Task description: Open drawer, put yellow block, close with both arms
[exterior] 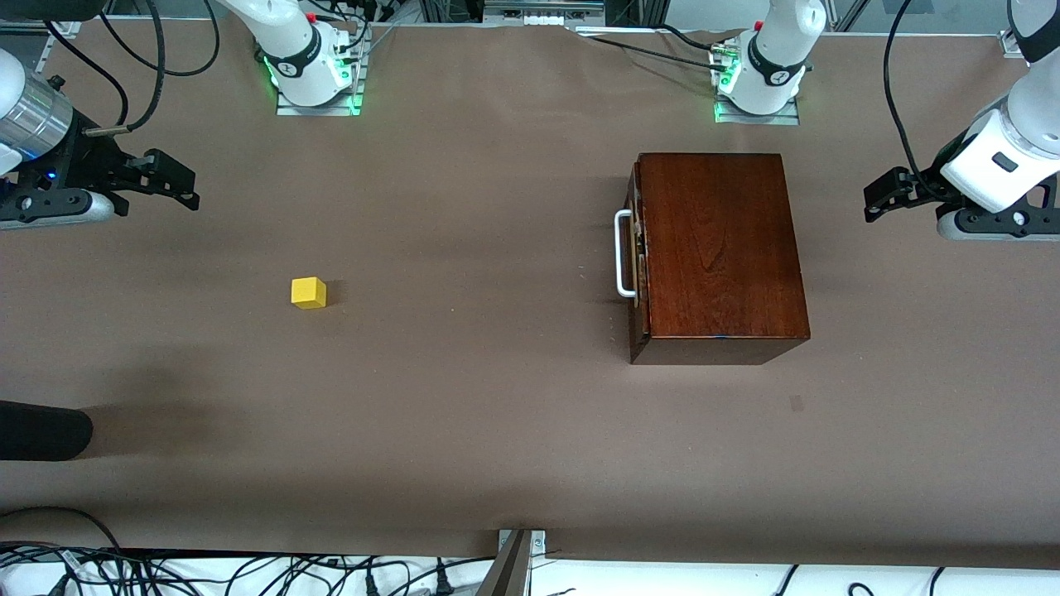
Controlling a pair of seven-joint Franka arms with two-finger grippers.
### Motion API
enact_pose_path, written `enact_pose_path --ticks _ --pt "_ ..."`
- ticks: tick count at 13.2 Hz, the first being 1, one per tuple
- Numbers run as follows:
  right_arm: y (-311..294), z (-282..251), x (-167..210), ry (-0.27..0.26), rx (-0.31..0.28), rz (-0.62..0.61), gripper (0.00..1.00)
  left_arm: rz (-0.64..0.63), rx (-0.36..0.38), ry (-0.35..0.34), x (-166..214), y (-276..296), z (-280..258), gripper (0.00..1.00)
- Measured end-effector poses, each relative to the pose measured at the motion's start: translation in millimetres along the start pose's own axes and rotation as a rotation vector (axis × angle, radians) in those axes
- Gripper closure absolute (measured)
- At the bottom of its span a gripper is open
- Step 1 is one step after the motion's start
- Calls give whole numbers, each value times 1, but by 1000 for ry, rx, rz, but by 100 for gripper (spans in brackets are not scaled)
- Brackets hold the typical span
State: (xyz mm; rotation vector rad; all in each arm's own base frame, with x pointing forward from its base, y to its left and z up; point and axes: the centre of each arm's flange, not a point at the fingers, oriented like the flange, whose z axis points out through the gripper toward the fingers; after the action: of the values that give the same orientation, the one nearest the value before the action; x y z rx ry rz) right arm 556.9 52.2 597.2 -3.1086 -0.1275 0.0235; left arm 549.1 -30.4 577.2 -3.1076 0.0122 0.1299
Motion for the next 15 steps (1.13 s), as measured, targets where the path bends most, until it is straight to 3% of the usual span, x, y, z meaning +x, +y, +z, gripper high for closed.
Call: enact_pose_path --ticks 4,10,15 --pt "0 0 0 0 0 0 0 2 7 -116 -14 0 6 0" --pt "0 0 0 0 0 0 0 73 15 -108 -18 39 -4 0" --pt "0 0 0 0 0 0 0 192 11 -91 -20 142 15 0"
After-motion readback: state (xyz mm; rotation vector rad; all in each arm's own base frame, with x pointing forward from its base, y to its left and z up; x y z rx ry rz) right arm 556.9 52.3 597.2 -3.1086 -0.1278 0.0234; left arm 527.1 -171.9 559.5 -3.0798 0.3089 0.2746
